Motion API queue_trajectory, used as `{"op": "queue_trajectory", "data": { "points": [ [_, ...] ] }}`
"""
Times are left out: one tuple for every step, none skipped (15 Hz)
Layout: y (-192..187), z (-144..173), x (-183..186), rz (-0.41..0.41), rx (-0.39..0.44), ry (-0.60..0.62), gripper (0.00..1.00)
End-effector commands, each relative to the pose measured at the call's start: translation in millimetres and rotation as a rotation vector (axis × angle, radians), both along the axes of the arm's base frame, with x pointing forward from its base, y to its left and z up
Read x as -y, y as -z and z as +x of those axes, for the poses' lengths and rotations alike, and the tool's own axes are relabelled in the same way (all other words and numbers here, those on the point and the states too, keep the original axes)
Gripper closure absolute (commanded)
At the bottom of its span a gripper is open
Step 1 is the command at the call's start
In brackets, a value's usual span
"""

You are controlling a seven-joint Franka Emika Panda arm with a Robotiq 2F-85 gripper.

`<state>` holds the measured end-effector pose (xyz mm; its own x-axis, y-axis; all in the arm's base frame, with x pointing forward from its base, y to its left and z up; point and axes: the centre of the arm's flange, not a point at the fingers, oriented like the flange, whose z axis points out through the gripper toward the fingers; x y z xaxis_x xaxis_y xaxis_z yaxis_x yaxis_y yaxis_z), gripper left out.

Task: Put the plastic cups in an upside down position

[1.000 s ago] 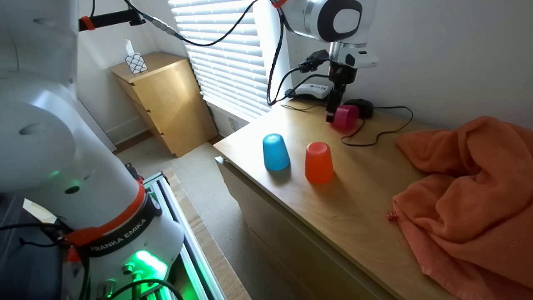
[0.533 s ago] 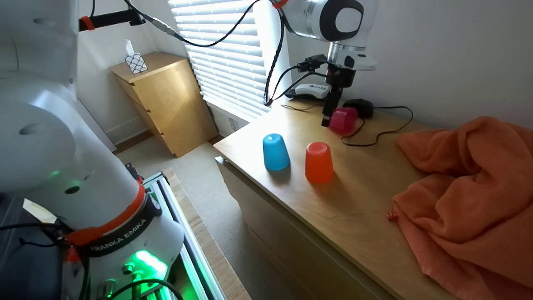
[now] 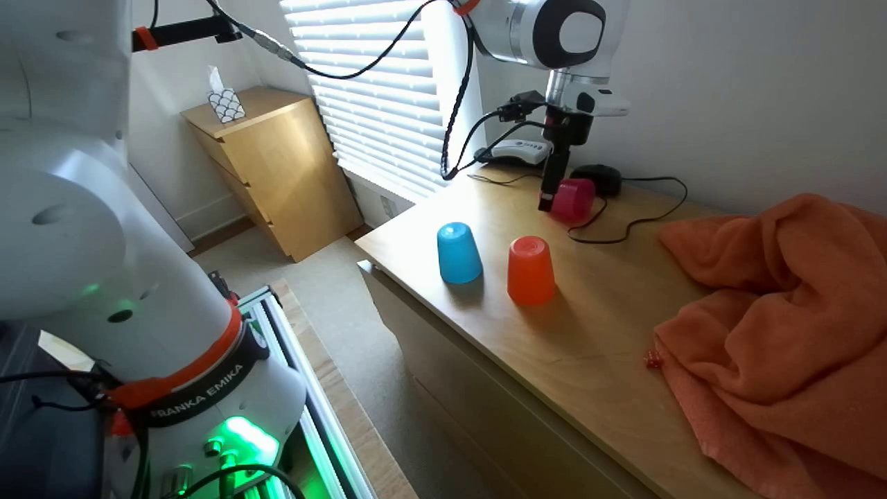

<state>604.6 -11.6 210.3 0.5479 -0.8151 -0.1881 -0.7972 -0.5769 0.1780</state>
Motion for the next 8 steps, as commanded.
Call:
{"op": "queue_trajectory", "data": {
  "points": [
    [-7,-4,-2,0.000,-0.002,-0.024,0.00],
    [-12,-4,-3,-0.001,0.003,-0.023,0.00],
    [-16,-4,-4,0.003,0.011,-0.024,0.00],
    [-21,-4,-5,0.005,0.022,-0.024,0.00],
    [-25,-3,-6,0.009,0.031,-0.024,0.00],
    [-28,-2,-7,0.011,0.036,-0.023,0.00],
    [-32,0,-7,0.012,0.043,-0.018,0.00],
    [-34,1,-7,0.018,0.052,-0.012,0.00]
  ]
}}
